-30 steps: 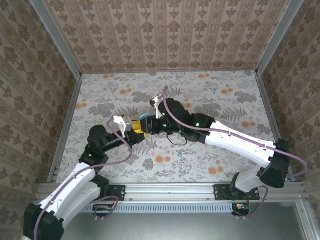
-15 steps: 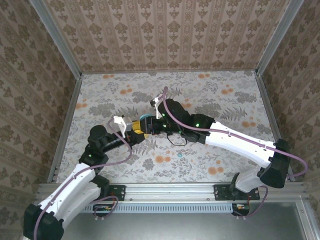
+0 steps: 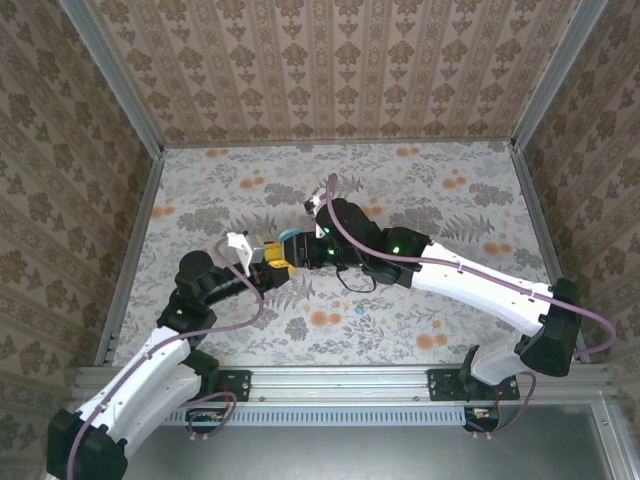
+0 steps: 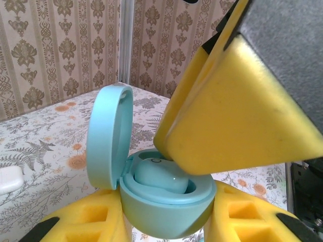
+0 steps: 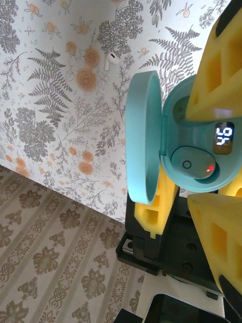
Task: Insert the wireless bluetooth earbuds into the charging case
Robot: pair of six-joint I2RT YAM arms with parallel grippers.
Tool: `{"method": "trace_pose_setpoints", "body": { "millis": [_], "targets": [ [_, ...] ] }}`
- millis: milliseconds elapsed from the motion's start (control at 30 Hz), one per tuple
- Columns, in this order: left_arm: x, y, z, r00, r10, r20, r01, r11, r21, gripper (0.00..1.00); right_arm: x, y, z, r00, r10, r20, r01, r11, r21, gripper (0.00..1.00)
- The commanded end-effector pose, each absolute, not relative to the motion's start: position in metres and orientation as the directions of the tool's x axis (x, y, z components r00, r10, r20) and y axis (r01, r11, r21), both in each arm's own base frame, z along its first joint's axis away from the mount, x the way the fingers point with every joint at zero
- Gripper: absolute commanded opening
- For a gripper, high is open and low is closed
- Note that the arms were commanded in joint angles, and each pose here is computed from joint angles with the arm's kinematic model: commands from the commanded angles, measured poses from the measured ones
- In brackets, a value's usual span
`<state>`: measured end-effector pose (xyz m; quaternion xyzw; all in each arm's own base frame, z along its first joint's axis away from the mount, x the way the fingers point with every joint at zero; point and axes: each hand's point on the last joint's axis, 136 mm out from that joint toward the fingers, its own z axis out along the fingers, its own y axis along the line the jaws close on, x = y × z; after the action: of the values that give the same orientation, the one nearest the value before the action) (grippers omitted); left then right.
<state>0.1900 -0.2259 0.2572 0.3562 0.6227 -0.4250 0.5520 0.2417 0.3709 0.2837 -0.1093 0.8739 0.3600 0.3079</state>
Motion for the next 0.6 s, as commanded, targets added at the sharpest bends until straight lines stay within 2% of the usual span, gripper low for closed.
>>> {"method": "trace_pose_setpoints", "body": {
  "millis": [0, 167, 333, 533, 567],
  "targets": [
    [0.188, -0.227, 0.282, -0.031, -0.062, -0.998, 0.926, 0.373, -0.052, 0.30, 0.237, 0.359, 0.309, -0.766, 0.060, -0.640, -0.419, 0.708, 0.568, 0.43],
    [0.191, -0.230, 0.283, -0.040, -0.056, -0.998, 0.929, 0.365, -0.058, 0.29, 0.230, 0.344, 0.322, -0.755, 0.076, -0.652, -0.433, 0.688, 0.582, 0.43],
    [0.196, -0.234, 0.283, -0.057, -0.033, -0.998, 0.927, 0.368, -0.066, 0.29, 0.232, 0.325, 0.314, -0.774, 0.103, -0.625, -0.387, 0.704, 0.595, 0.42],
    [0.204, -0.234, 0.266, -0.135, 0.011, -0.991, 0.908, 0.401, -0.120, 0.28, 0.237, 0.292, 0.287, -0.809, 0.086, -0.581, -0.306, 0.783, 0.541, 0.43],
    [0.209, -0.231, 0.260, -0.152, 0.021, -0.988, 0.891, 0.436, -0.128, 0.28, 0.238, 0.287, 0.280, -0.820, 0.077, -0.568, -0.291, 0.797, 0.529, 0.43]
  ]
}}
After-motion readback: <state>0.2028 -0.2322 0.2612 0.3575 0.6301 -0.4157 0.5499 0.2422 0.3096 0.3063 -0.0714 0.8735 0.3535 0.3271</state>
